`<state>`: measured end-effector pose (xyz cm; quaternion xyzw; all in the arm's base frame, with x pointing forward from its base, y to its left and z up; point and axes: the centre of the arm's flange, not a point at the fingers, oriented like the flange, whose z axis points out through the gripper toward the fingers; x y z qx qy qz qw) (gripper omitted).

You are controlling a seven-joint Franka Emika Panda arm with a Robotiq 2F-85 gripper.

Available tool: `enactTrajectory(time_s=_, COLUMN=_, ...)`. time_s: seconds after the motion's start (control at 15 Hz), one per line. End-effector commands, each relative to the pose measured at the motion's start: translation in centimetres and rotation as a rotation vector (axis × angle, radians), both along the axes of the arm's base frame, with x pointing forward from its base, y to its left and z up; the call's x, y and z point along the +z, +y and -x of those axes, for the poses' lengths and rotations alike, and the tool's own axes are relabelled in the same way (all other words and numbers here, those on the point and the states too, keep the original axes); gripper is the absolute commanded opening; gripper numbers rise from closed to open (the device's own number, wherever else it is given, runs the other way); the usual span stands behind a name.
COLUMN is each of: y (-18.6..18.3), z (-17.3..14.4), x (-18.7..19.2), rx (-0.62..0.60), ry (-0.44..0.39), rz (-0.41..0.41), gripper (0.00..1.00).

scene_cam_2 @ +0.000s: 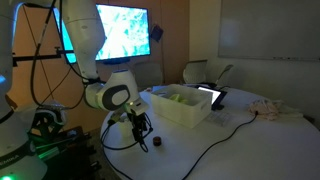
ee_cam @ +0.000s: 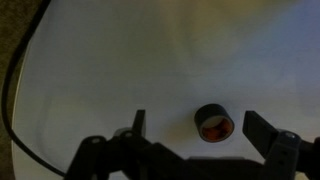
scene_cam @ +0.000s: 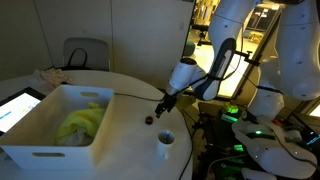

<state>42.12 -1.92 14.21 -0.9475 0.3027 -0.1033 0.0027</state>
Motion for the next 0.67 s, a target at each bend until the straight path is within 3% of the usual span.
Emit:
enactTrajectory(time_s=0.0, y=0.1, z=-0.8, x=-1.9, rx=-0.02, ry=-0.052, rz=0.046, gripper=1.0)
enactTrajectory(time_s=0.27, y=-0.6, z=-2.3, x=-2.5, rx=-0.052, ry=-0.076, rz=0.103, gripper=1.0)
enactTrajectory(time_s=0.6, y=0.8, z=-3.1, x=-4.9, rx=-0.038, ry=-0.063, rz=0.107, gripper=1.0)
